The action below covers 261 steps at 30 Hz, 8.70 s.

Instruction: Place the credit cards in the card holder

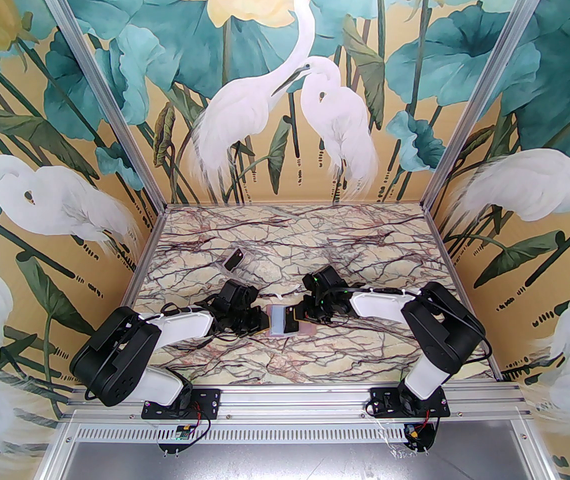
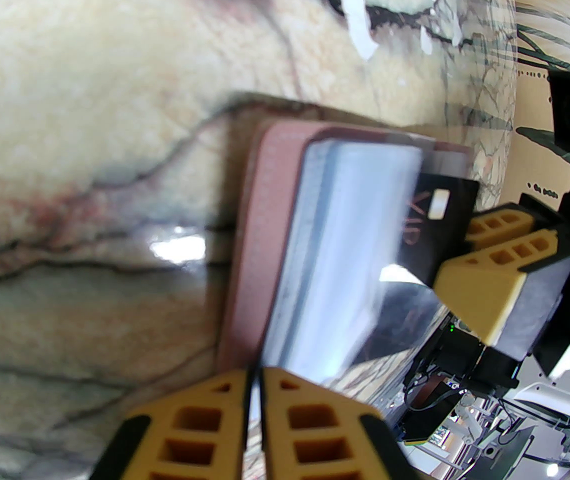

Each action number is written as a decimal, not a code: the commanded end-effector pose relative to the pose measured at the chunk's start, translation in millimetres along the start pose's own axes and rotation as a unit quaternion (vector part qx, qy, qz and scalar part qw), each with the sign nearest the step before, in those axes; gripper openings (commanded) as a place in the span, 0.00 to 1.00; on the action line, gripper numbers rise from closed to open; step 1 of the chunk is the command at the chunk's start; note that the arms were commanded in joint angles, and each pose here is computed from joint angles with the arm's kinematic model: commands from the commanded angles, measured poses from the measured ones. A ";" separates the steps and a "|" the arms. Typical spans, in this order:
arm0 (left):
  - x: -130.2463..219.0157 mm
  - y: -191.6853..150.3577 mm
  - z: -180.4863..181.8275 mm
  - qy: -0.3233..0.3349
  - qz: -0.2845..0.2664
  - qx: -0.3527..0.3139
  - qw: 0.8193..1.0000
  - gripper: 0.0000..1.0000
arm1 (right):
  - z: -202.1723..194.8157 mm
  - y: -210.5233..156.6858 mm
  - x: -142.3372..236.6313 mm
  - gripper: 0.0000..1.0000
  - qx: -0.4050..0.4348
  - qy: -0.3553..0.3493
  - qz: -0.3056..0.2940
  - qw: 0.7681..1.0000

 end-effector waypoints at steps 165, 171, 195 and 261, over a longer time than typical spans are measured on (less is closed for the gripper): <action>-0.3 19.5 -62.8 -0.062 -0.003 -0.054 0.997 0.15 | -4.7 -2.2 0.5 0.51 -0.023 -0.036 -0.021 0.999; -13.3 14.9 -42.1 -0.014 0.001 -0.037 0.999 0.12 | -8.2 -4.6 -0.5 0.51 -0.025 -0.035 -0.016 0.999; -32.6 -8.1 -1.7 0.049 0.032 -0.001 0.998 0.10 | -4.1 -6.4 -5.1 0.30 -0.024 -0.007 -0.002 1.000; -35.7 -10.0 2.0 0.053 0.036 0.001 0.998 0.10 | -6.9 -4.6 52.7 0.00 -0.036 0.016 -0.007 0.999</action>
Point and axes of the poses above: each hand's point on the last joint's axis, 136 mm out from that joint toward the fingers, its own x axis back along the fingers, its own z axis along the line the jaws close on, y = z × x, the point moved 5 cm from there along x, back along the fingers, and after that the axes turned 14 degrees about -x, right-handed, at the moved point
